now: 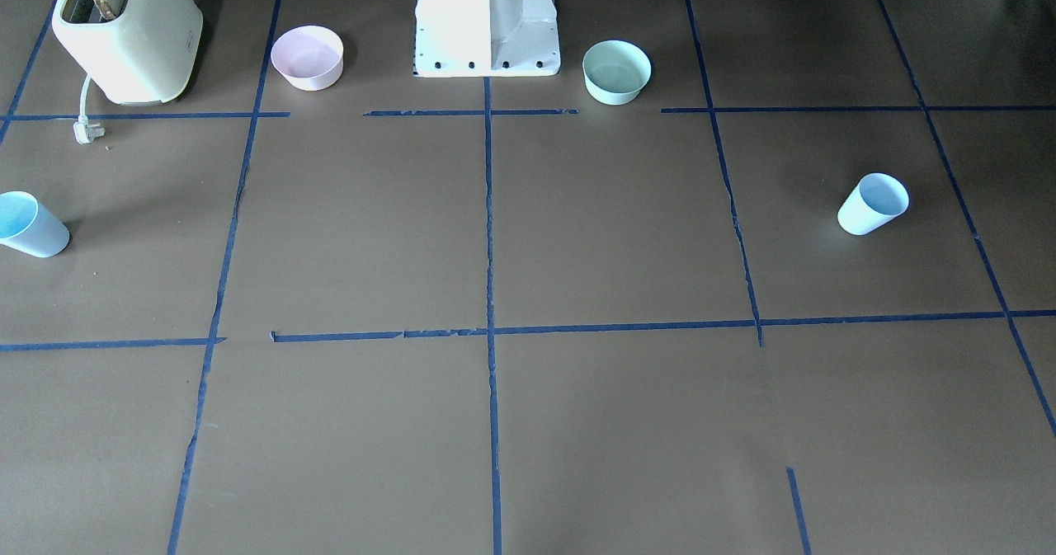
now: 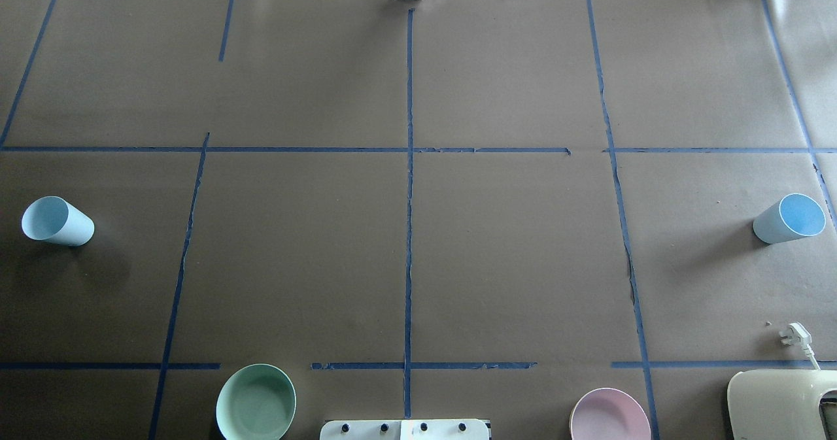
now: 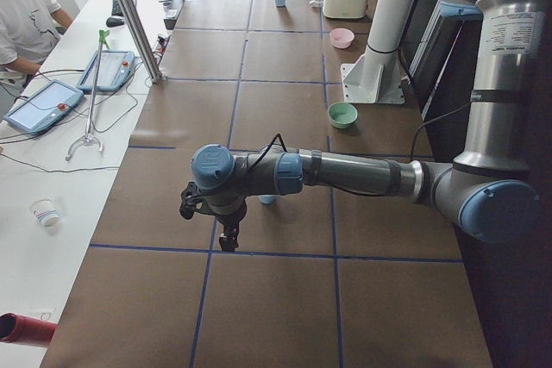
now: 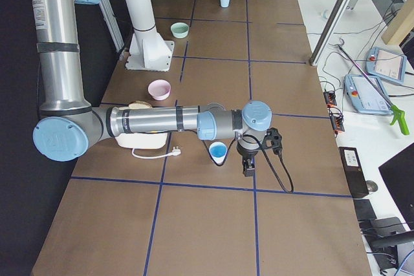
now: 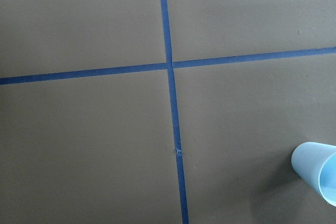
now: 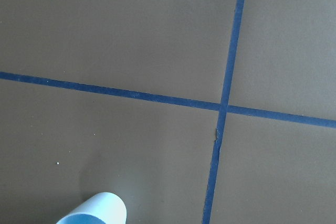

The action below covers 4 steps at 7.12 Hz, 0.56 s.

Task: Stack blue cups with both arms

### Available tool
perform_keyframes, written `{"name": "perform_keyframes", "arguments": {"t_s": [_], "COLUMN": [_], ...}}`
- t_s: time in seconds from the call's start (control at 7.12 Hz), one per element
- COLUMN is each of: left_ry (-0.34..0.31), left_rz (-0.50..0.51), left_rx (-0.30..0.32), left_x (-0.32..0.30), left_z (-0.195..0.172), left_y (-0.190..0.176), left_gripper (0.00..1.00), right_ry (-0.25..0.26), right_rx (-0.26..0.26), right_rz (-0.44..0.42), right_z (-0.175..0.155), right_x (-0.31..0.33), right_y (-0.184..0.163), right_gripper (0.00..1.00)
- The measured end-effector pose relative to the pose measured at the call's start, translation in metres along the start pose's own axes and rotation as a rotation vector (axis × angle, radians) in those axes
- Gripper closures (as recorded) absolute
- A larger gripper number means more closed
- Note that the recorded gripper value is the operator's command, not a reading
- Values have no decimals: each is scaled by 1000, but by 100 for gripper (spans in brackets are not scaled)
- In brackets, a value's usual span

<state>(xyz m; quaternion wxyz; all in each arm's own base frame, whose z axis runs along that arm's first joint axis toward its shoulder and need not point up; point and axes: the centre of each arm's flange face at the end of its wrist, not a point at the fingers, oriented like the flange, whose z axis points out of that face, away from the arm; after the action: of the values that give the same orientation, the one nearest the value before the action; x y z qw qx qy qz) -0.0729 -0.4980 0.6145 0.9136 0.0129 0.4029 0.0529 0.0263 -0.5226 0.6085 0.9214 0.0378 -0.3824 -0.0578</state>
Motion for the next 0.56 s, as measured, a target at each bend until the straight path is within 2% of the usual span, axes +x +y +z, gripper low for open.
{"name": "perform_keyframes", "arguments": {"t_s": [0.28,0.56], "left_ry": [-27,-41], "left_rz": [8,21], "left_rx": [-4,-1], "left_x": [2,3], "left_z": [0,-1], "left_y": [-3,-2], "left_gripper": [0,0], "right_ry": [23,25], "right_rx": [-5,-39], "right_rz": [29,70], "right_z": [-7,-15], "right_x": [8,8], "right_y": [2,8], "right_gripper": [0,0]}}
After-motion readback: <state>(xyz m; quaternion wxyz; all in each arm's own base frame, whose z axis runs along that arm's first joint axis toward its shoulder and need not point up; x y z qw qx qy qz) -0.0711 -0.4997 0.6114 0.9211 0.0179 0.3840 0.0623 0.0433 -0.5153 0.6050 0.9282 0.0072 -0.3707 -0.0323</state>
